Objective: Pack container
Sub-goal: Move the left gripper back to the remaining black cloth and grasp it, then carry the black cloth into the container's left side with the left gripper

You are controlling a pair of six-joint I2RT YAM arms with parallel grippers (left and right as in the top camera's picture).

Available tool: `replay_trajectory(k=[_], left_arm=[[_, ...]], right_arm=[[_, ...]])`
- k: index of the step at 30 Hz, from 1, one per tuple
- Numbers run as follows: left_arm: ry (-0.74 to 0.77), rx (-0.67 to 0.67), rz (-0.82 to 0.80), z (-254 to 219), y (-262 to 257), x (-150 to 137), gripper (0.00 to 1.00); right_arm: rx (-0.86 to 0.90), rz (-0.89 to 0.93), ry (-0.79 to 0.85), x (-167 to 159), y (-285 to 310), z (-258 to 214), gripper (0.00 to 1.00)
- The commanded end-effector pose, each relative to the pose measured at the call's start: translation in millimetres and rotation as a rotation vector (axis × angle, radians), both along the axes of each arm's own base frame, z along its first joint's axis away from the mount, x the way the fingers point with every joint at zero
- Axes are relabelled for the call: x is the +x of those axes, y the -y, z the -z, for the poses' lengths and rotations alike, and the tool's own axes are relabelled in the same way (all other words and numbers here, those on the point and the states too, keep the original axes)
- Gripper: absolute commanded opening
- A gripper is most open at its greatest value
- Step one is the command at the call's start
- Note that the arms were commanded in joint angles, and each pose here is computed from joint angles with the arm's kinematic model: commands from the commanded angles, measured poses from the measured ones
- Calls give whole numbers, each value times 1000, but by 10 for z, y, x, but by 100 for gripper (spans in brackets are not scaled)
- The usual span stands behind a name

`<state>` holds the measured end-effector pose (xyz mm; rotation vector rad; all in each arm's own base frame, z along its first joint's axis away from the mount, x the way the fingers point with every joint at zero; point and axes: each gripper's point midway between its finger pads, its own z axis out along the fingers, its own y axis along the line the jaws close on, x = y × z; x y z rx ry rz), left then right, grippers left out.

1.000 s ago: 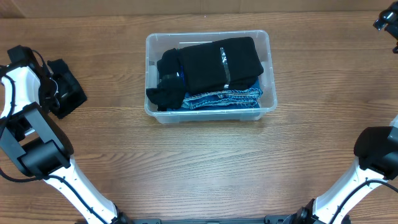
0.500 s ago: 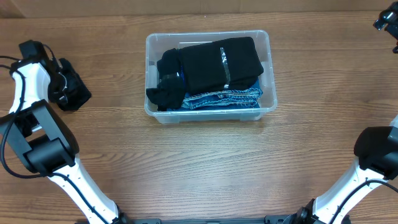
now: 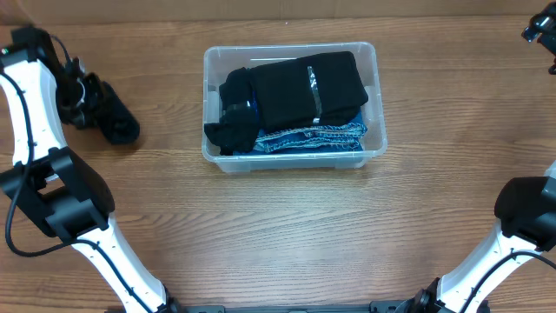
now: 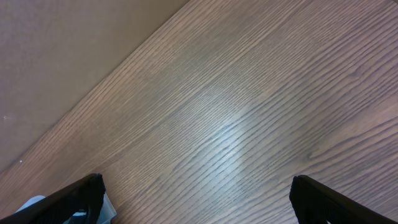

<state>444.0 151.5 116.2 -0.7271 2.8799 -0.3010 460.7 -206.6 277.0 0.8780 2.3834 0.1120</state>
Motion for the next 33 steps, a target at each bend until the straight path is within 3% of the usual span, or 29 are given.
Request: replay_trajectory(k=[1,6,13,22,25,33], left_arm=[[152,-24,129,-589,305,234,4],[272,34,296,-1312,859,266,4],[405,61,551,-1805,1925,226,4],[374,311,862,-1708,2906,39,4],[319,388,877,-1590,2910,20,4],[109,346,818,-1045,2797,-92,4]], right_arm=[[-5,3,14,-7,16,-52,100],[-5,3,14,-7,16,-52,100],[-5,3,14,-7,16,-52,100],[-5,3,14,-7,17,-52,100],[-5,3,14,-7,16,-52,100],[-5,3,14,-7,16,-52,100]])
